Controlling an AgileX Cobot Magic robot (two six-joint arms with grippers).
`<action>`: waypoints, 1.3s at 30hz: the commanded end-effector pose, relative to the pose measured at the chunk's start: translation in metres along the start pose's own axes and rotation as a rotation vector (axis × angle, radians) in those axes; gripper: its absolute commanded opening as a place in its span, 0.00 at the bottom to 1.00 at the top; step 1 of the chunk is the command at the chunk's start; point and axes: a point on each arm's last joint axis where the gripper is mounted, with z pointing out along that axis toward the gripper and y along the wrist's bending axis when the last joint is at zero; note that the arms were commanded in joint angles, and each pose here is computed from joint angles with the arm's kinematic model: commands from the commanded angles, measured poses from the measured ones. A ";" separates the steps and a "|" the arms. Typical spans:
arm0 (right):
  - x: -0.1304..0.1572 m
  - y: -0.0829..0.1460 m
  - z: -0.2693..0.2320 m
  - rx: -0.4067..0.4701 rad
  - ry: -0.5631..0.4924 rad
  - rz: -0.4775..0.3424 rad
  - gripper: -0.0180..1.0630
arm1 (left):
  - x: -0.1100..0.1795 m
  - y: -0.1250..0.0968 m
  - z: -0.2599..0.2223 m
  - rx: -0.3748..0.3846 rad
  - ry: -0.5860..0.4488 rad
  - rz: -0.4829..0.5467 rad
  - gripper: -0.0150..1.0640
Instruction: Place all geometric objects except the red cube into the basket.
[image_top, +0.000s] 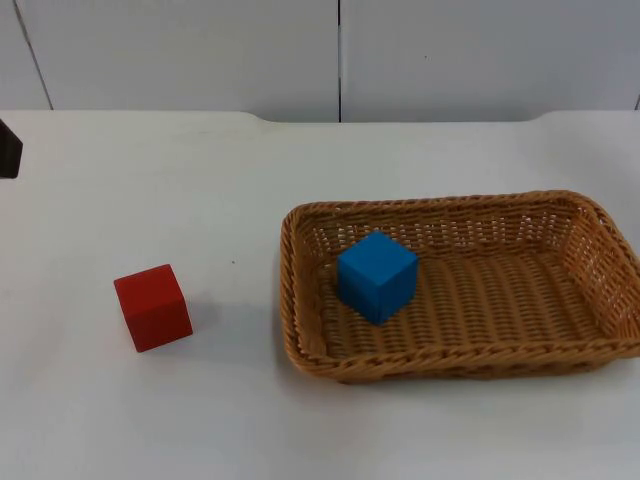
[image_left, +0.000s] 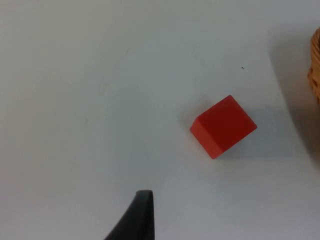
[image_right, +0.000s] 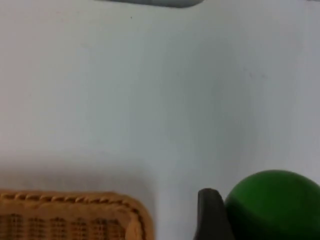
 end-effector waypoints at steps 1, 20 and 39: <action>0.005 0.005 -0.006 -0.012 0.020 -0.016 0.02 | 0.001 0.001 -0.001 -0.005 -0.005 0.003 0.99; 0.098 0.129 0.043 -0.180 0.117 -0.243 0.02 | 0.001 0.000 -0.001 -0.003 -0.006 0.000 0.99; 0.141 0.143 0.095 -0.186 0.096 -0.330 0.02 | 0.001 0.001 -0.001 -0.004 -0.005 0.002 0.99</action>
